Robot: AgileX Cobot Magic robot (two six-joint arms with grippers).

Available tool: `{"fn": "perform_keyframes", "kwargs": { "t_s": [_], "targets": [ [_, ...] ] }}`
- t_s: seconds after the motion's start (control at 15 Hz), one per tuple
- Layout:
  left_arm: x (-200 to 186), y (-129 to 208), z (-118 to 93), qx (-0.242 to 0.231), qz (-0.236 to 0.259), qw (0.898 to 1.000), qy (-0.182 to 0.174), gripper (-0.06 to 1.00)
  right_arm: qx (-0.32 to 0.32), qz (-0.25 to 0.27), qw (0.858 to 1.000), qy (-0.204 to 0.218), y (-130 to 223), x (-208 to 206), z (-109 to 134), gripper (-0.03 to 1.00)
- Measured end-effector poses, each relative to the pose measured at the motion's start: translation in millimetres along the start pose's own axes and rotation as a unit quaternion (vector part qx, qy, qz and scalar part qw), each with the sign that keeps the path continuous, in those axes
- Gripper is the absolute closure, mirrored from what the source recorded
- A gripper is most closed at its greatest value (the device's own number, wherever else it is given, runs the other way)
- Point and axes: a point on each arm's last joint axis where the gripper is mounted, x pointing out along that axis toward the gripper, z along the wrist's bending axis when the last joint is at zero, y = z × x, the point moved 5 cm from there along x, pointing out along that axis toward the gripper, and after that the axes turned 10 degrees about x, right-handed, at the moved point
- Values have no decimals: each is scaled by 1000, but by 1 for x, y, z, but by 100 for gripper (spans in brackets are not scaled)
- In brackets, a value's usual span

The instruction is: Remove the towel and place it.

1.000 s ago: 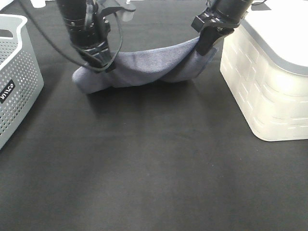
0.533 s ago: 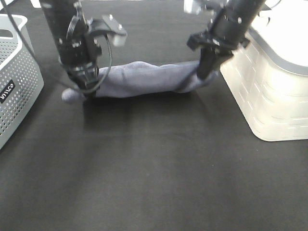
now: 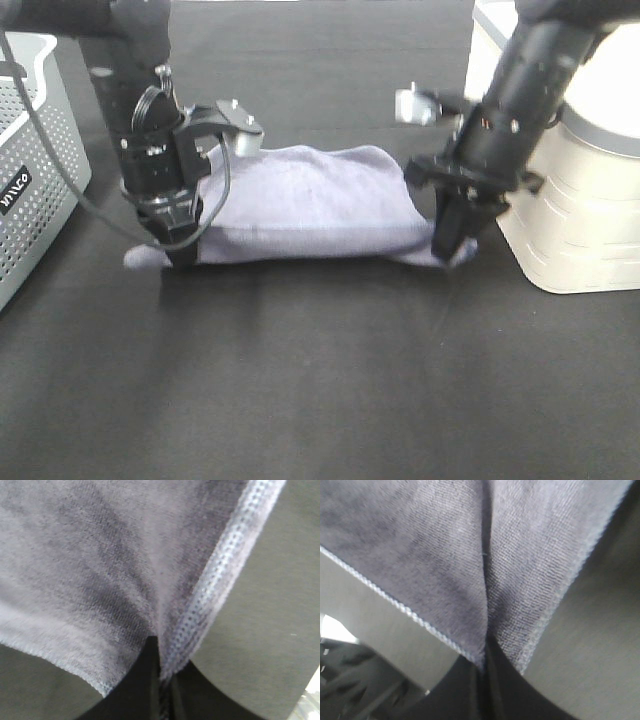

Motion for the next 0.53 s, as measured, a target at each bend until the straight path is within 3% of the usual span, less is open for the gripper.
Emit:
{"fn": "perform_keyframes", "kwargs": {
  "t_s": [0.33, 0.53],
  "targets": [
    [2, -7, -8, 2, -29, 999, 29, 94, 21, 56, 998, 0, 29, 25, -7, 96],
    [10, 1, -18, -16, -18, 999, 45, 94, 21, 55, 998, -1, 37, 22, -5, 96]
  ]
}}
